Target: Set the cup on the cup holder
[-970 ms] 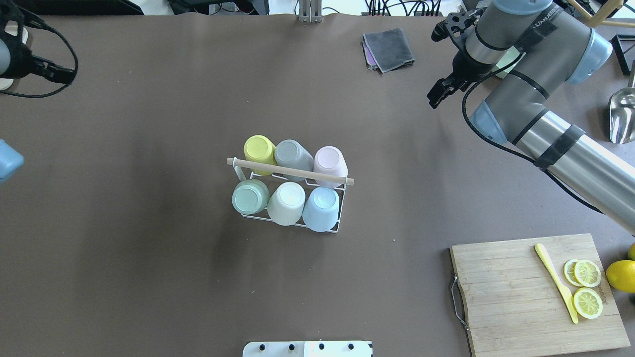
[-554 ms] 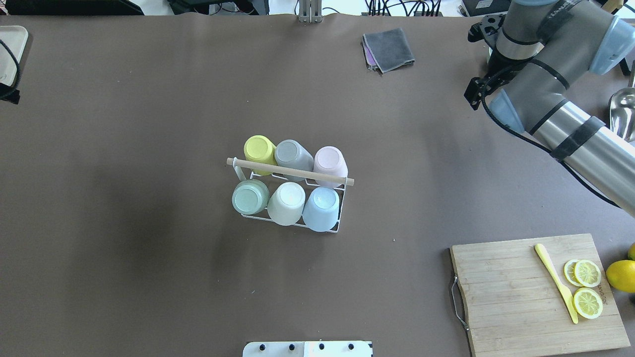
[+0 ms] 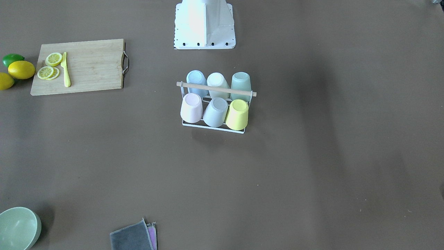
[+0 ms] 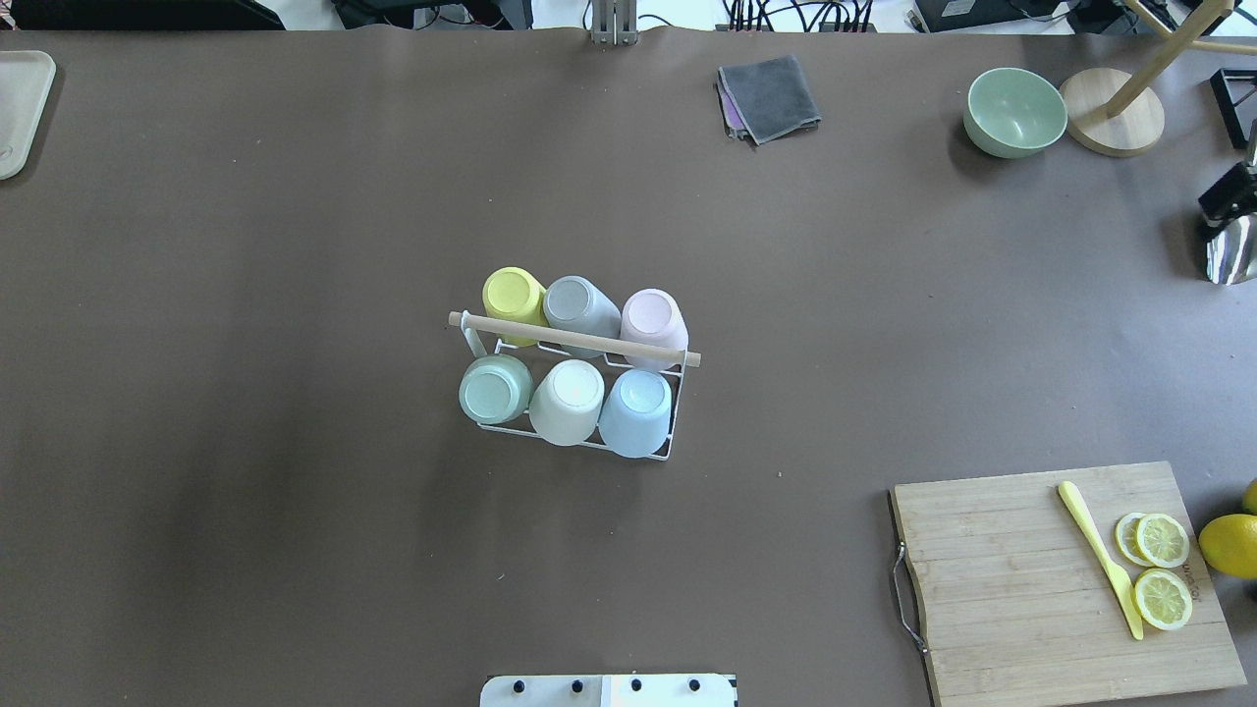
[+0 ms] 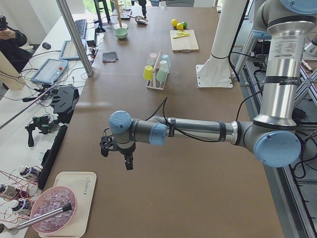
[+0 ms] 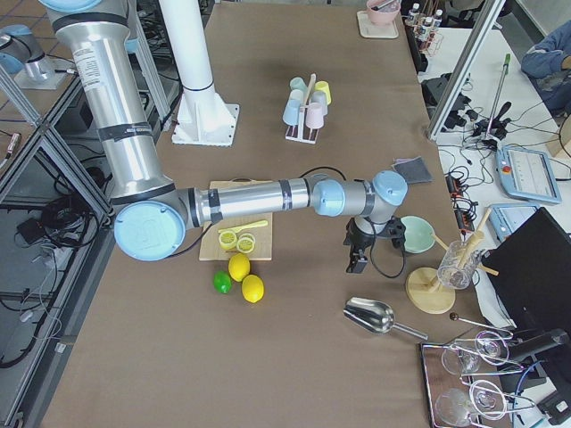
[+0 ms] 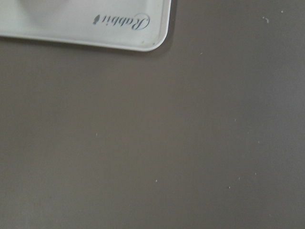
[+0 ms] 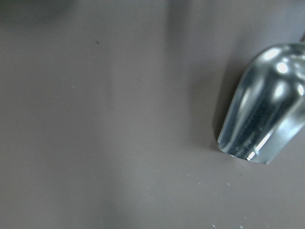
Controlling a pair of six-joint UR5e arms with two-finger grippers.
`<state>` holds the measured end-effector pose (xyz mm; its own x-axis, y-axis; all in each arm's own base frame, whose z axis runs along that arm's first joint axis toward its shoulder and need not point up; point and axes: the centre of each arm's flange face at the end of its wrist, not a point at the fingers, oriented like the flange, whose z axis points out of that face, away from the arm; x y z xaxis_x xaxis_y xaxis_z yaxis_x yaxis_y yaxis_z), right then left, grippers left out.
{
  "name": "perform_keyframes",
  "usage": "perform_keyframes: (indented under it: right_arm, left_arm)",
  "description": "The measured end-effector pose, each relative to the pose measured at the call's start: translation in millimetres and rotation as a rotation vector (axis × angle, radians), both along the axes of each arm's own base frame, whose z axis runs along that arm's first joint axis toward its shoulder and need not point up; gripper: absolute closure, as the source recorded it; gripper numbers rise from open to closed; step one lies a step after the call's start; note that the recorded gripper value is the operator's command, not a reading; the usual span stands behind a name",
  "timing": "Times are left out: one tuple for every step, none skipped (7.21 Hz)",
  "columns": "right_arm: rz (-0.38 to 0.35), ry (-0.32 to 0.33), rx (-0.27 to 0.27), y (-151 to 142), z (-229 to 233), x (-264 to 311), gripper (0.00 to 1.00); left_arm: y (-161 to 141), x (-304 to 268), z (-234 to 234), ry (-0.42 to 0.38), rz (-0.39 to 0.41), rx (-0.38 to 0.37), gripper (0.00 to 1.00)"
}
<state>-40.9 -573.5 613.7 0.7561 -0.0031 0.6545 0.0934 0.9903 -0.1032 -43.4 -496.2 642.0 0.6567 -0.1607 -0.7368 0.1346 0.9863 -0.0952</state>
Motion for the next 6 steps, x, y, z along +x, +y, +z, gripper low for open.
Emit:
perform_keyframes:
  right_arm:
    - [0.031, -0.028, -0.016, 36.7, 29.2, 44.0, 0.0]
    - [0.054, -0.04, -0.011, 70.9, 47.1, 79.0, 0.0]
    - [0.07, -0.035, 0.002, 94.7, 51.7, 98.6, 0.0]
    - [0.078, -0.017, 0.015, 110.6, 49.2, 107.8, 0.0]
    - [0.08, -0.006, 0.023, 118.6, 47.0, 111.3, 0.0]
    - [0.079, 0.001, 0.031, 120.6, 44.9, 112.6, 0.0]
  left_arm:
    - [26.0, -15.3, 14.9, 0.019, 0.03, 0.03, 0.02]
    - [45.2, -24.1, 25.6, 0.023, 0.042, 0.043, 0.02]
    - [55.8, -29.0, 34.8, 0.005, 0.046, 0.038, 0.02]
    - [57.0, -31.8, 40.3, -0.04, 0.051, 0.034, 0.02]
    - [51.0, -33.6, 38.0, -0.081, 0.053, 0.04, 0.02]
    - [45.5, -33.6, 33.0, -0.101, 0.054, 0.048, 0.02]
